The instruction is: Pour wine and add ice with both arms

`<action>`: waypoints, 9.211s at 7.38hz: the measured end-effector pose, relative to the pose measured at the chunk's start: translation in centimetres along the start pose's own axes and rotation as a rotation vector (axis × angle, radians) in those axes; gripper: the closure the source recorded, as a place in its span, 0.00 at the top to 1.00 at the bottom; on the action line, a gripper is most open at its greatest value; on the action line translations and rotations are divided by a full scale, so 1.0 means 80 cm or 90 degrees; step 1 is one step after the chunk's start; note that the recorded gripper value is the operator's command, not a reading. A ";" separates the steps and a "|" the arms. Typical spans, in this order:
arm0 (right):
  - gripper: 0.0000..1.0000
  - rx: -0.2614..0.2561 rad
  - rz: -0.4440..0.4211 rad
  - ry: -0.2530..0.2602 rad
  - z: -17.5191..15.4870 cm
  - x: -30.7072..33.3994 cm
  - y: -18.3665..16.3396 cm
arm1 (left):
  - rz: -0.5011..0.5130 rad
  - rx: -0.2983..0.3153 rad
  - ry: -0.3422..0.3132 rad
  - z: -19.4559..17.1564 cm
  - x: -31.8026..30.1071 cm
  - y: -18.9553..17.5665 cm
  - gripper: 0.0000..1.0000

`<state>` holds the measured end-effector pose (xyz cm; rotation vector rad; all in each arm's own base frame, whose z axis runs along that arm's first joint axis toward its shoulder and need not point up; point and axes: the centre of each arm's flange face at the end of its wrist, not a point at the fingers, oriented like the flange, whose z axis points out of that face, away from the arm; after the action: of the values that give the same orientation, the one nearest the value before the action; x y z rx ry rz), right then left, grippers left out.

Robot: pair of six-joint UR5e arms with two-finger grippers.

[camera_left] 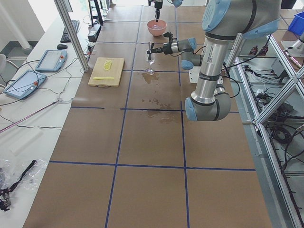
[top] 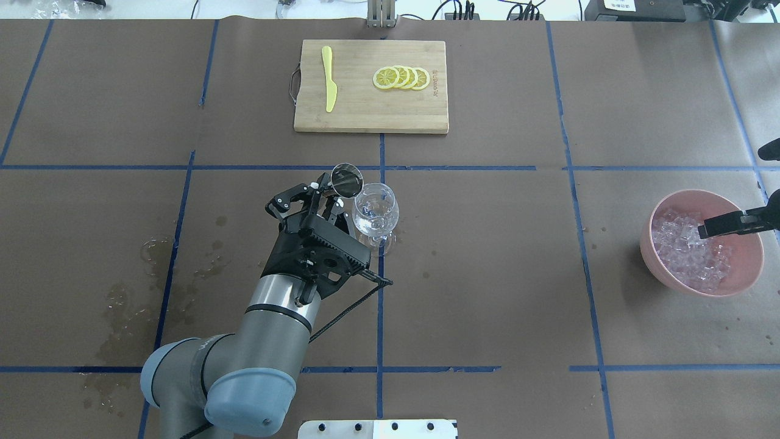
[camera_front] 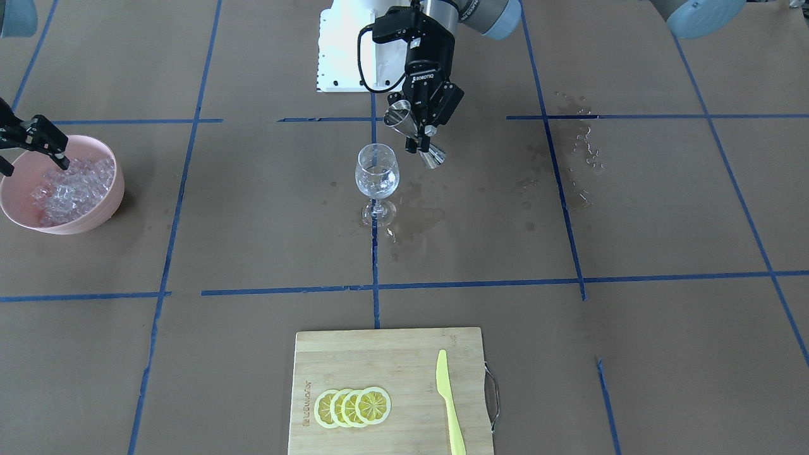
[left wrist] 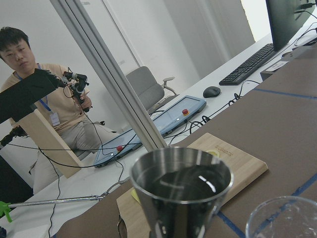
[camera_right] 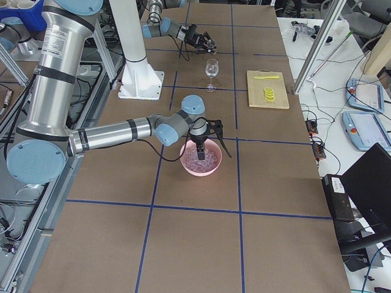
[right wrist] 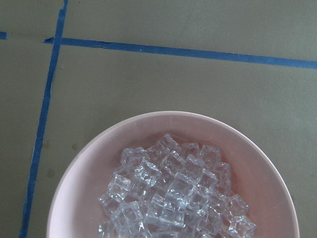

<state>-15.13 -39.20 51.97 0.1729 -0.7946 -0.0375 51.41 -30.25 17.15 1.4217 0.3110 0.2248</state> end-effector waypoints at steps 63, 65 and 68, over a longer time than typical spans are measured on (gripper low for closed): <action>0.00 0.055 -0.015 -0.027 0.008 -0.024 -0.020 | -0.188 -0.035 -0.063 -0.031 -0.226 0.322 0.00; 0.00 0.061 -0.020 -0.037 -0.001 -0.032 -0.021 | -0.298 -0.037 -0.066 -0.030 -0.220 0.338 0.00; 0.00 0.079 -0.034 -0.059 -0.028 -0.055 -0.022 | -0.398 -0.031 -0.086 -0.028 -0.208 0.368 0.00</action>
<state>-16.58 -40.16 47.05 0.3116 -0.8859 -0.0466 35.95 -29.67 47.28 1.2214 0.6143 -0.3702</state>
